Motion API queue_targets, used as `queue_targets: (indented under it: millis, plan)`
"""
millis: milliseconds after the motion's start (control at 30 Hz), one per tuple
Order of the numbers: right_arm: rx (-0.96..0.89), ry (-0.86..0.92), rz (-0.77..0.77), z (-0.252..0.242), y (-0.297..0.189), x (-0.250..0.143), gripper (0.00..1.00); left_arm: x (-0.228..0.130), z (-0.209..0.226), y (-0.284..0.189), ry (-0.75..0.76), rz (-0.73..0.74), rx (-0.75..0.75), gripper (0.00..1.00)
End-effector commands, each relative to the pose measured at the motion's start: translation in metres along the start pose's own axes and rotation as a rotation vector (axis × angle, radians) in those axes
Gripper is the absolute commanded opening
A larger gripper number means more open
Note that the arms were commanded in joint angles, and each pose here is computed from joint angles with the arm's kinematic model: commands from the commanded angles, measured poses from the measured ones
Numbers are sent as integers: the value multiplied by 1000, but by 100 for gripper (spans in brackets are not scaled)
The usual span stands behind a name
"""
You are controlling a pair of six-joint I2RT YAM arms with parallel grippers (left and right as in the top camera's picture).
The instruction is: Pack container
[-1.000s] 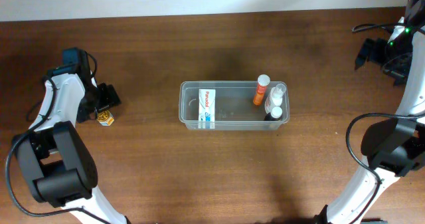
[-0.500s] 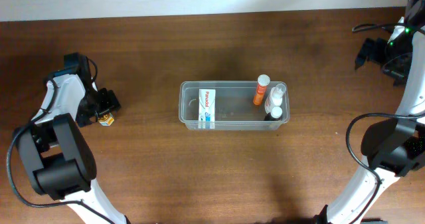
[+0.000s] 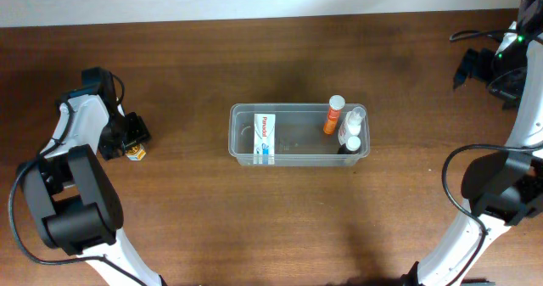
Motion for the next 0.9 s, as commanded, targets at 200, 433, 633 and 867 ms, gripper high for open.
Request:
queue_targets:
  millis: [200,433,633,867]
  plan:
    - [6,8,-9,1,-5,-2,98,0,1,4,-3,3,-6,64]
    - [6,8,-9,1,-5,-2,98,0,0,4,-3,5,-11,56]
    - [6,8,-9,1,-5,-2,98,-1,0,4,-3,9,-13,47]
    - [6,8,-9,1,-5,-2,98,-5,1,3,-2,26,-7,48]
Point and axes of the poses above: each gripper's point midway between its finger pads, its own y axis out along the fingers, its own z axis along the line the jaws close on, x = y × z, the point moved 2 cm from there along -y, back along the fingers, and after that the axes turned 5 degrees about -y, right-handed, at the moved point
